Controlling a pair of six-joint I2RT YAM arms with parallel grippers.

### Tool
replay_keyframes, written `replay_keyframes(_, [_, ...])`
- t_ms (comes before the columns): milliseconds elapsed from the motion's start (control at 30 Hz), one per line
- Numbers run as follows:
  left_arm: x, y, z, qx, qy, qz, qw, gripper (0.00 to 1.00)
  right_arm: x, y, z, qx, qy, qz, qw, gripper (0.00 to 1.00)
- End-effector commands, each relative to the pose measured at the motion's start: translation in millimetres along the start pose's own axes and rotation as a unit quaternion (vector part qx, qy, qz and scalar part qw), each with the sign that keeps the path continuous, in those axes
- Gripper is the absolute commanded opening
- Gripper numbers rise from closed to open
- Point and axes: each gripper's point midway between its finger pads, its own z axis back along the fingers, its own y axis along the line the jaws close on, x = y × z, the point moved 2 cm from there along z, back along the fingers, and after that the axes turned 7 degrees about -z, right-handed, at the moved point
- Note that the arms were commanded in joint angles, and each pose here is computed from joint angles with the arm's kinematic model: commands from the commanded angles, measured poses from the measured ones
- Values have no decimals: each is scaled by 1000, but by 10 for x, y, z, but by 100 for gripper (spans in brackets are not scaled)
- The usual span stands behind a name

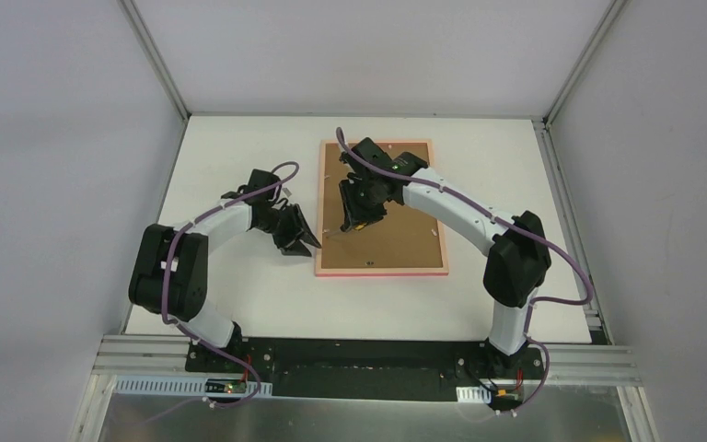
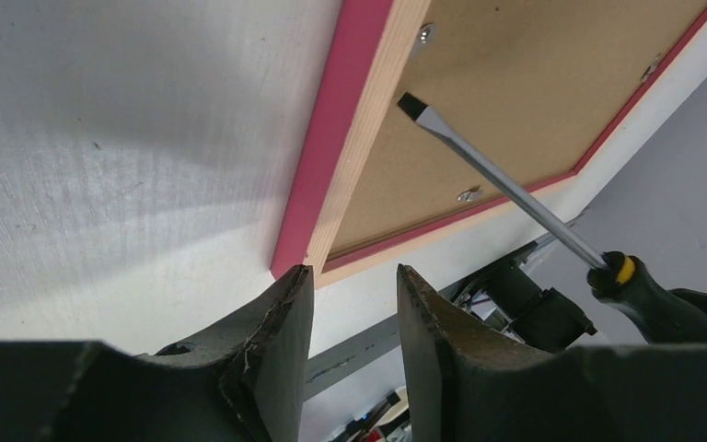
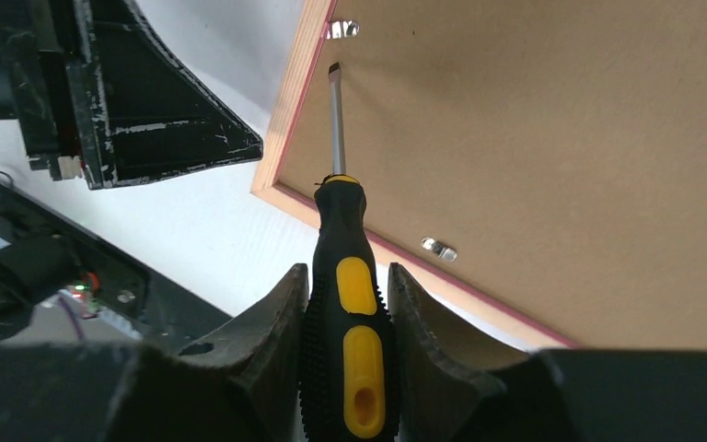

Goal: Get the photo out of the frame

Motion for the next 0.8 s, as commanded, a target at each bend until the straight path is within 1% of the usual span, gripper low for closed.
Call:
replay_keyframes(0, [0,1,-48,8,15,20,1000,38,262,53,200,0,-71,107,992,0])
replay_keyframes(67, [-19,38,-98,15,23,36,999,38,315,31,220,-10,-82,132,988,0])
replay_keyframes(133, [-16,68,-128,23,26,43,998,42,335,45,256,-8,-89,153,984,0])
replay_keyframes(233, [-4,107,-158,35,31,46,998,45,330,57,278,-5,-91,184,979,0])
replay_keyframes(300, [-14,154,-181,45,36,46,997,45,330,67,279,-3,-92,203,975,0])
replay_keyframes(433, [-28,203,-224,54,47,49,996,40,358,121,258,7,-103,241,965,0])
replay_keyframes(533, [-31,221,-243,58,50,50,996,39,374,169,211,17,-104,268,957,0])
replay_keyframes(767, [-23,256,-279,68,56,57,994,38,381,168,46,-1,-90,304,949,0])
